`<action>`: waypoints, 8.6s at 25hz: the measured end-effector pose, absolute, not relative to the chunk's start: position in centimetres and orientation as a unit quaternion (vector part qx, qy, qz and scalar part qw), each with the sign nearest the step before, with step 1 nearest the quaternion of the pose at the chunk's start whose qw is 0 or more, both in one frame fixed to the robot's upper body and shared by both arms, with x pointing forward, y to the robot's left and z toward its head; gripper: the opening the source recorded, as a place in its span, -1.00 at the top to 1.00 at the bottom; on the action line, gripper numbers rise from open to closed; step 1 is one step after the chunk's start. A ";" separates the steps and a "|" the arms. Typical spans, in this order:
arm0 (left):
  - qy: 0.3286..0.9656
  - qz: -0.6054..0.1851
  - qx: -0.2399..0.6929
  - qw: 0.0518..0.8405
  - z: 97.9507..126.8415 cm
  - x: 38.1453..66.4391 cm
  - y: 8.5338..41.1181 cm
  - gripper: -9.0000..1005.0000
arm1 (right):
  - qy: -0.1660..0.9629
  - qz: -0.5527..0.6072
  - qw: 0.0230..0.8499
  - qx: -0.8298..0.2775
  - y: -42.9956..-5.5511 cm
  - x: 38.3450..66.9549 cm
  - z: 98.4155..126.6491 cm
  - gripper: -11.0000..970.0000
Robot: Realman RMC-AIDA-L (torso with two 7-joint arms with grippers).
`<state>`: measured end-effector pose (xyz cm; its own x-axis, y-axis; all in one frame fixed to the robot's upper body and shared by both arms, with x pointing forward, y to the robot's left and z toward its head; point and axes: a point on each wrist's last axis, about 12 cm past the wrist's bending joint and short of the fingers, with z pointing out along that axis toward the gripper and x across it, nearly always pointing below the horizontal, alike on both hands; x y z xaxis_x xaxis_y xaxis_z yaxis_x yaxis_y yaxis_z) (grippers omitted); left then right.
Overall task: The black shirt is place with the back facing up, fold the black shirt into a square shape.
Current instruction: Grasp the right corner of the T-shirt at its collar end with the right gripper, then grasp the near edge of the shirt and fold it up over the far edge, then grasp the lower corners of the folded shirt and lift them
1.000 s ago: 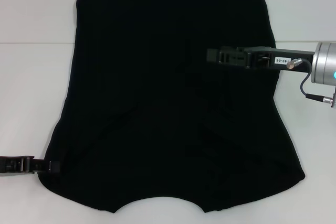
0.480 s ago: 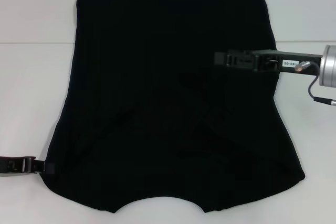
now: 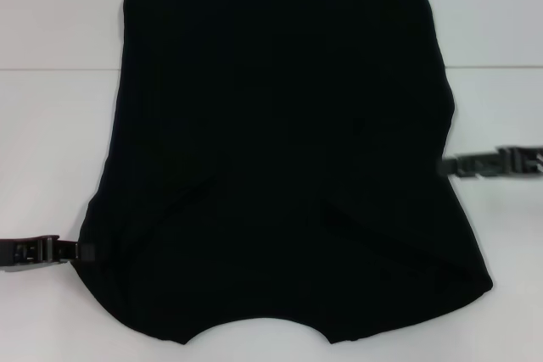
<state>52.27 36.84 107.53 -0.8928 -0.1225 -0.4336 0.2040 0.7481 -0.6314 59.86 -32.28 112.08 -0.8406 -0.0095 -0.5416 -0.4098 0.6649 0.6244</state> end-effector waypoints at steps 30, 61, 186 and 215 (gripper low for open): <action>0.901 -0.361 0.023 0.238 107.3 52.0 36.6 0.90 | 0.924 0.333 0.121 -0.145 -32.0 57.0 108.5 -0.39; 0.897 -0.364 0.018 0.250 107.6 52.3 36.8 0.90 | 0.926 0.322 0.122 -0.153 -30.7 57.6 108.5 0.74; 0.881 -0.280 -0.027 0.381 105.3 58.2 33.3 -0.42 | 0.825 0.365 0.430 -0.037 -32.5 60.8 109.4 -0.27; 0.892 -0.261 0.006 0.369 105.1 58.8 32.1 0.44 | 0.827 0.363 0.428 -0.037 -32.7 60.6 109.3 -0.24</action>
<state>58.83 32.13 105.14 -0.7270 -0.1813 -0.6623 0.2041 0.8639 -0.4605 60.64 -32.66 109.26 -0.6304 0.2504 -0.7348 -0.3717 0.7336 0.5689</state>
